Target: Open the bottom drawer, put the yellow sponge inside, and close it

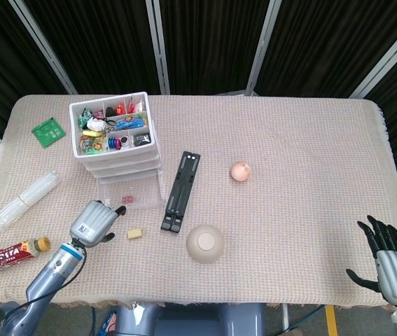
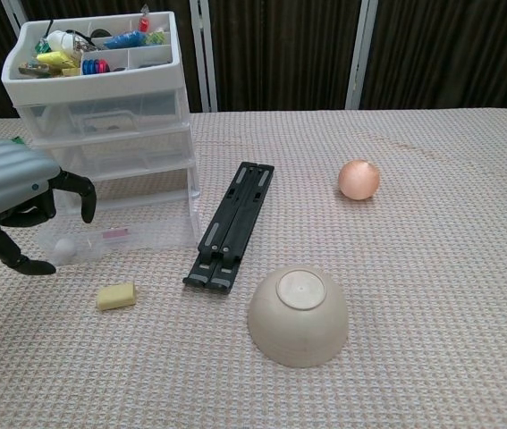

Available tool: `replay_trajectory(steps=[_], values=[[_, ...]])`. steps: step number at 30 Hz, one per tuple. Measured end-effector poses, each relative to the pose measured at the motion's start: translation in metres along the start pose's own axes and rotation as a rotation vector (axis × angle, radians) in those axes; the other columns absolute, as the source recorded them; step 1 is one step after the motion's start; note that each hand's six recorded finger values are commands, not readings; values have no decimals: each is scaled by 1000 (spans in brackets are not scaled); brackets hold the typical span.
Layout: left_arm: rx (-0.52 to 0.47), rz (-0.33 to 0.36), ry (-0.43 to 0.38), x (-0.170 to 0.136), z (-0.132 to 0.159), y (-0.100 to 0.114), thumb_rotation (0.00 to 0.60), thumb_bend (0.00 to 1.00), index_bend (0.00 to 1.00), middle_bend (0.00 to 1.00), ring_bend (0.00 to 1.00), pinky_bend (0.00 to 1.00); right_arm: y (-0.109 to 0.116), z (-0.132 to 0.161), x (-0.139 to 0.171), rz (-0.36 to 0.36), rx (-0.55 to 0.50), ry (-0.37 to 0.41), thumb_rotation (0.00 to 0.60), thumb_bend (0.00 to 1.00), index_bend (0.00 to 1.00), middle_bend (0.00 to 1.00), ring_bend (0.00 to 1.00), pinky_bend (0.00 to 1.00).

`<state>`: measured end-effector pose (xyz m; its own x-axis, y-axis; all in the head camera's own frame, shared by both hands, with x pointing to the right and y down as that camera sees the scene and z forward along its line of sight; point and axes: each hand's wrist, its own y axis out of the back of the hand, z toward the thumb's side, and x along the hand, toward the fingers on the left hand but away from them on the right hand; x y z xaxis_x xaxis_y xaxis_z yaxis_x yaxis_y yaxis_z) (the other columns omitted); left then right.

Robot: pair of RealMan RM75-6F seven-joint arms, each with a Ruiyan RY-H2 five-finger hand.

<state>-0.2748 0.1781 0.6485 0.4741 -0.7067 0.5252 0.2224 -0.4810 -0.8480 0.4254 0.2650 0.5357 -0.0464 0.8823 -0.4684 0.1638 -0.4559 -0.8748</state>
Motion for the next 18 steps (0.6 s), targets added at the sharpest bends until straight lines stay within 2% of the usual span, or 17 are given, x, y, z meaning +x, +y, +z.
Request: replay_trajectory(steps=[6, 12, 18], values=[[-16, -65, 13, -2, 8, -8, 600, 300, 424, 1000, 938, 754, 0, 0, 0, 0, -2, 1, 600, 62, 104, 0, 0, 0], [-13, -145, 81, -1, 17, -20, 600, 361, 392, 1000, 946, 762, 0, 0, 0, 2, -4, 1, 600, 62, 104, 0, 0, 0], [-27, -225, 134, 3, 32, -33, 600, 371, 379, 1000, 948, 765, 0, 0, 0, 2, -8, 1, 600, 62, 104, 0, 0, 0]])
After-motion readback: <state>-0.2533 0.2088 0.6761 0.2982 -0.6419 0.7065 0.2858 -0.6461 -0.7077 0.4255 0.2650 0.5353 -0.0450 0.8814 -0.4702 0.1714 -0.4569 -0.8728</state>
